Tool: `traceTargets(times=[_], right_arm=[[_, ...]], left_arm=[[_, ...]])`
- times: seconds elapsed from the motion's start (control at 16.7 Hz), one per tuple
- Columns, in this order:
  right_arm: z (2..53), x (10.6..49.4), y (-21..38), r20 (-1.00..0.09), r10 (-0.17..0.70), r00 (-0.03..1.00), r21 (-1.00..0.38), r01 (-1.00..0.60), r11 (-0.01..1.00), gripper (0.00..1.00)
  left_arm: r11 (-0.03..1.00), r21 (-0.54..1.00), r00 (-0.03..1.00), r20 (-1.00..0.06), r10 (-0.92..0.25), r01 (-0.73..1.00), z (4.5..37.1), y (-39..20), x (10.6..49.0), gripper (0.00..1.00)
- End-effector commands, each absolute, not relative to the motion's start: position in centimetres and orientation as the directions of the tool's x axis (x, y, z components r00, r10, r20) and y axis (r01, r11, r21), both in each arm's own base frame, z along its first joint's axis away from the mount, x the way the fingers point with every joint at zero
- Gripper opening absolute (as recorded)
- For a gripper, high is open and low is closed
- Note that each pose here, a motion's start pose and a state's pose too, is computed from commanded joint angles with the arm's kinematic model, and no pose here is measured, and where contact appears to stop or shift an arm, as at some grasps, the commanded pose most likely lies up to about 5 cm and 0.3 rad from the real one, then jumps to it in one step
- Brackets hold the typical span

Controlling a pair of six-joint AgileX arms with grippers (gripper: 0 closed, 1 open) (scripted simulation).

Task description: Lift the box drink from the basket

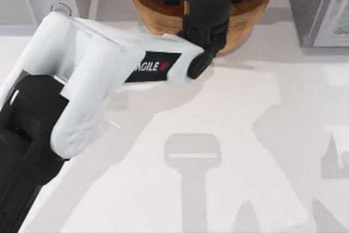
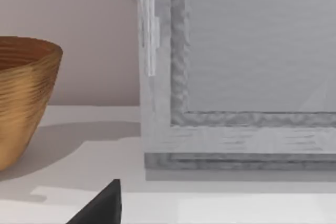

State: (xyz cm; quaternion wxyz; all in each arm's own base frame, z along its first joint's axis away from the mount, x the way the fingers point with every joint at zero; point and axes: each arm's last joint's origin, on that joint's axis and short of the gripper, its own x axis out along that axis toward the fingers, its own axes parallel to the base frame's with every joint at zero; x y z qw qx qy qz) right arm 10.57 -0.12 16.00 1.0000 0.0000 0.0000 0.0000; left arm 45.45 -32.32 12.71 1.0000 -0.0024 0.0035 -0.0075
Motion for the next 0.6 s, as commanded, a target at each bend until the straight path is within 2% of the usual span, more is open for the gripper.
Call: traceTargets(times=[0.36, 0.6], right_arm=[[16.0, 10.6, -0.1, 0.000, 0.000, 1.000, 0.000, 0.000, 1.000, 1.00], [16.0, 10.6, -0.1, 0.000, 0.000, 1.000, 0.000, 0.000, 1.000, 1.00]], left_arm=[[1.000, -0.005, 1.000, -0.007, -0.015, 0.015, 12.7, -32.3, 45.5, 0.00], [1.000, -0.005, 1.000, -0.003, -0.024, 0.024, 14.1, -32.8, 45.2, 0.00]])
